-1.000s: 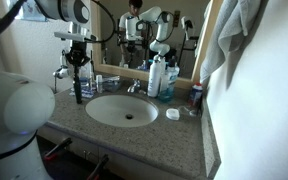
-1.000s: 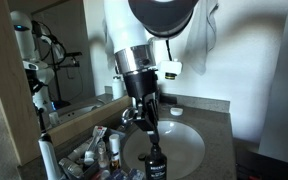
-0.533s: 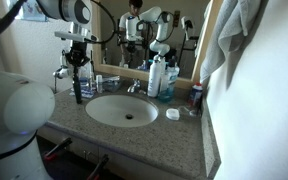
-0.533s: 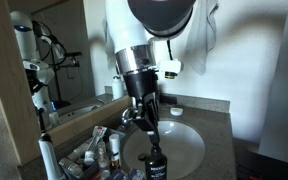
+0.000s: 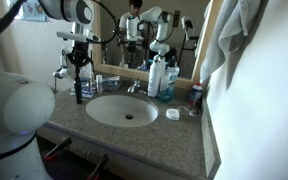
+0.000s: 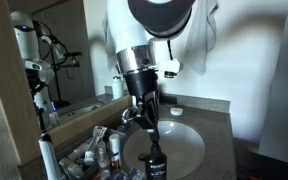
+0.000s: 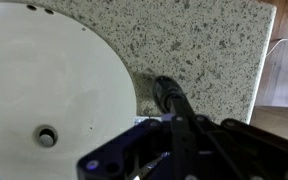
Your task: Push down the top of the black bottle
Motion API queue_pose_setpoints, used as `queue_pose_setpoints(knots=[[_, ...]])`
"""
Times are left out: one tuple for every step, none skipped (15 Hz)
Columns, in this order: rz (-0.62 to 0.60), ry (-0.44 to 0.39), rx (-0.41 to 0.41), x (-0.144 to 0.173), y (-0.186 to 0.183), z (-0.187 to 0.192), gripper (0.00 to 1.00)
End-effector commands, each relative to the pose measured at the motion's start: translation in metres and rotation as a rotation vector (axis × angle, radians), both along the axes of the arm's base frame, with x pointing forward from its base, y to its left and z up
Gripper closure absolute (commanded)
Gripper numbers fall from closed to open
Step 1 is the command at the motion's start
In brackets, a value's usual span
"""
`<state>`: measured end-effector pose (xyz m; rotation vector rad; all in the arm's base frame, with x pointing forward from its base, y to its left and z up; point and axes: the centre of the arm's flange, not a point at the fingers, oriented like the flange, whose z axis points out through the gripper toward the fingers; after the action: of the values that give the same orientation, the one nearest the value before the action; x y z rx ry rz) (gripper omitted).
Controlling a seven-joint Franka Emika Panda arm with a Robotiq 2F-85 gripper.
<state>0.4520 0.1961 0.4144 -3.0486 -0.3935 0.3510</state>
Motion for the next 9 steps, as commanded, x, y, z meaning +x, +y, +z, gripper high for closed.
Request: queue_pose_setpoints(knots=[[0.050,-0.002,0.004,0.008,-0.001,-0.006,1.00],[0.057,-0.005,0.001,0.009,-0.001,-0.003,1.00],[0.069,-0.009,-0.002,0.009,-0.001,0.000,1.00],[0.077,-0.009,-0.005,0.010,0.000,0.002,1.00],[0.085,-0.012,-0.010,0.010,0.000,0.004,1.00],[0.098,-0.014,-0.015,0.011,0.000,0.006,1.00],[0.111,-0.013,-0.024,0.012,0.001,0.008,1.00],[0.121,-0.017,-0.029,0.013,0.002,0.009,1.00],[0.131,-0.022,-0.033,0.014,0.002,0.010,1.00]])
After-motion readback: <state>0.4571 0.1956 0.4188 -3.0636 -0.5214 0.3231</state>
